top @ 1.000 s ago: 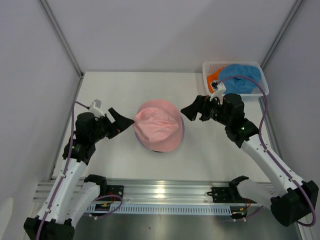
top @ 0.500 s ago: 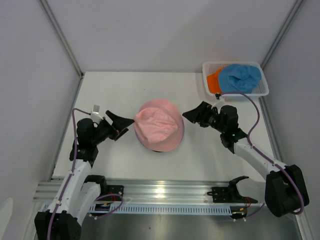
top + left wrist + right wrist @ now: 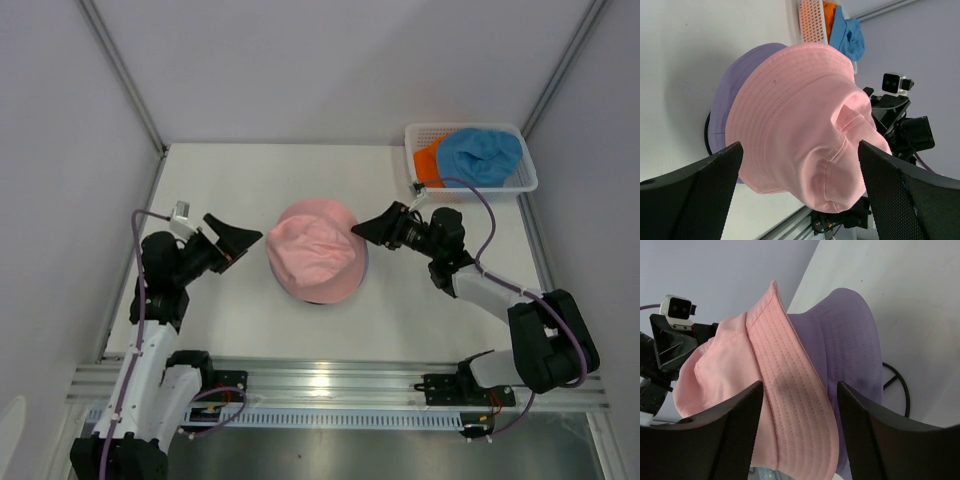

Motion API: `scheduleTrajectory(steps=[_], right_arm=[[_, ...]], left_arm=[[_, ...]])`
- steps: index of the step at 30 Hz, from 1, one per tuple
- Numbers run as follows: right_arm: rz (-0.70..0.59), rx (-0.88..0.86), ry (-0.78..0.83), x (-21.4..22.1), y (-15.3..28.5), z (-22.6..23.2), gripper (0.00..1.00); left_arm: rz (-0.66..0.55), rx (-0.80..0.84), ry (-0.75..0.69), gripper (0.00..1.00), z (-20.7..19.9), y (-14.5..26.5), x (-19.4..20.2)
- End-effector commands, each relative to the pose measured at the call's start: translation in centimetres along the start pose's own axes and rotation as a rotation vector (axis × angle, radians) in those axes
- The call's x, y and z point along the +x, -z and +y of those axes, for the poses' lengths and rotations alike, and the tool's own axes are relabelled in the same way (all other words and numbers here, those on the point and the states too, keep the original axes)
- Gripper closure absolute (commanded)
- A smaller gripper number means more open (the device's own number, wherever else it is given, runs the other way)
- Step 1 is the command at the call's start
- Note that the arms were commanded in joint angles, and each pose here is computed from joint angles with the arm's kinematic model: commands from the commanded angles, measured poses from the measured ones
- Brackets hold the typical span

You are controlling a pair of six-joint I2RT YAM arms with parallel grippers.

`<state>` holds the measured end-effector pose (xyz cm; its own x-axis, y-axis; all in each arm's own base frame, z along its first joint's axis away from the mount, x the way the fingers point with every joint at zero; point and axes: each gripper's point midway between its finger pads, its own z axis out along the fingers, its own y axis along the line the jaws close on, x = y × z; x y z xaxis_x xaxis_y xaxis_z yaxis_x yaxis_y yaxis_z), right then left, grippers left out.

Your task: Stack the hats

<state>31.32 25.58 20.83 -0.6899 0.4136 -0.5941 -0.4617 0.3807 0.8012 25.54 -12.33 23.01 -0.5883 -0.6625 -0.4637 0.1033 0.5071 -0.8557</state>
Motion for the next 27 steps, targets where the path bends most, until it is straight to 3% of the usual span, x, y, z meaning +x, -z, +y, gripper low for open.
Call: scheduleTrajectory(steps=[1, 6, 7, 8, 10, 11, 18, 27], right_arm=[[-0.018, -0.114, 0.066, -1.3, -0.8, 2.6, 0.37], [0.010, -0.143, 0.059, -0.6, -1.5, 2.7, 0.59], [0.018, -0.147, 0.052, -0.5, -1.6, 2.7, 0.65], [0.023, -0.140, 0.047, -0.4, -1.7, 2.4, 0.79], [0.021, -0.118, 0.047, -0.5, -1.9, 2.1, 0.97], [0.013, -0.103, 0.051, -0.7, -1.9, 1.9, 1.00], [-0.054, 0.130, 0.005, -1.4, -0.9, -2.2, 1.00], [-0.020, 0.128, -0.048, 0.2, -1.3, -3.4, 1.00]], left_arm=[[-0.010, 0.024, -0.063, 0.01, -1.6, 0.5, -1.1], [-0.023, -0.010, -0.074, 0.01, -1.1, 0.6, -1.5], [-0.022, -0.028, -0.066, 0.01, -0.6, 0.5, -1.3], [-0.022, -0.036, -0.060, 0.00, -0.4, 0.5, -1.3], [-0.020, -0.065, -0.015, 0.05, 0.8, 0.3, -1.0], [-0.018, -0.058, 0.000, 0.07, 0.9, 0.2, -0.9], [-0.024, 0.033, 0.087, 0.23, 2.1, -1.0, 0.3], [-0.035, 0.025, 0.090, 0.39, 4.0, -2.0, 0.6]])
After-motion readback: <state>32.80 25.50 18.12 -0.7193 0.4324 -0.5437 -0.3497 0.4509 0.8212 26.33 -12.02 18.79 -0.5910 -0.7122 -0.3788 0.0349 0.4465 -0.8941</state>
